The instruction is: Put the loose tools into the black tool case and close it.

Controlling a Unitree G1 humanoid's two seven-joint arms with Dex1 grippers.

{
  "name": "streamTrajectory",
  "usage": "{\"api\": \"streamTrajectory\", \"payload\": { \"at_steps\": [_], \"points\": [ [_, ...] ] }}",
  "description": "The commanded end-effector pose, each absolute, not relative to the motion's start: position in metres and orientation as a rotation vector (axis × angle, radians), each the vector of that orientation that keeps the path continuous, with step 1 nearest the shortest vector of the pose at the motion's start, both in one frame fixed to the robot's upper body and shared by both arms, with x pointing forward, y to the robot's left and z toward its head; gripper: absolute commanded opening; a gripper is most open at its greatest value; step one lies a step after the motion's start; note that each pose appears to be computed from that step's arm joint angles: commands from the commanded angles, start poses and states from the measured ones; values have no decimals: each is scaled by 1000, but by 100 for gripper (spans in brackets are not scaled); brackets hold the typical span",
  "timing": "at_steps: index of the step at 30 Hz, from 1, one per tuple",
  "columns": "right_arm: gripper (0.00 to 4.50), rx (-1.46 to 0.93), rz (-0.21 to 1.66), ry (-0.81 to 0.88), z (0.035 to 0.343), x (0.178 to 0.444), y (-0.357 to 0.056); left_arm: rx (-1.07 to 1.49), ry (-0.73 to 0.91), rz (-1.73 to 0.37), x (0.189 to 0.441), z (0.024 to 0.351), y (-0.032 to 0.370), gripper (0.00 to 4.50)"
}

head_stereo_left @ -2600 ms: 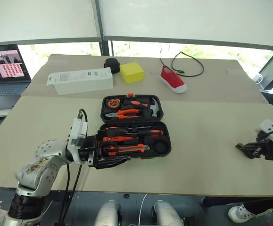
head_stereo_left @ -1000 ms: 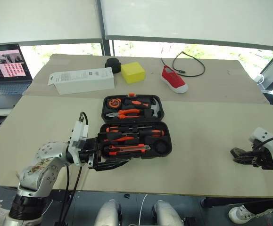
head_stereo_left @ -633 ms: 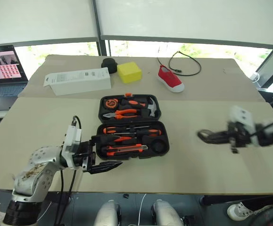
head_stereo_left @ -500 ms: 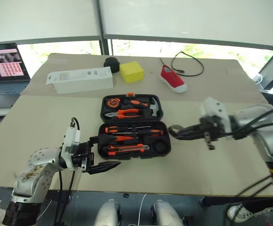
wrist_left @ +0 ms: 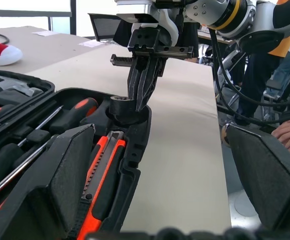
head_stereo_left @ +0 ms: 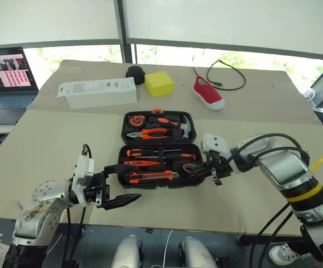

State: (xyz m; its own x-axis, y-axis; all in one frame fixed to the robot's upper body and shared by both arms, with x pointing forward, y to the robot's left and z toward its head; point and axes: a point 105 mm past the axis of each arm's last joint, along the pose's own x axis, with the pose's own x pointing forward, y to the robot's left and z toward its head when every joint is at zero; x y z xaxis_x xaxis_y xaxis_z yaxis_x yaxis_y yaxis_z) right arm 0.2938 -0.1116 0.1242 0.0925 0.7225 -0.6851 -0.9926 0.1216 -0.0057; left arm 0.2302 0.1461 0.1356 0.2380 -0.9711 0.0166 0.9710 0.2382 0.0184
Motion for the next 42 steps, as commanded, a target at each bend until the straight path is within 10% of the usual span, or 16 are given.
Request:
{"api": "streamTrajectory", "payload": {
  "at_steps": [1, 15, 41, 42],
  "points": [
    [8, -567, 1382, 646, 124, 293, -110, 56, -86, -1326, 227, 147, 145, 450],
    [8, -449, 1452, 899, 106, 288, -105, 53, -99, -1312, 227, 144, 143, 450],
    [8, -675, 1338, 739, 118, 321, -106, 52, -98, -1279, 227, 142, 149, 450],
    [78, -642, 1372, 737, 122, 317, -104, 53, -98, -1277, 227, 142, 149, 450]
  ]
}}
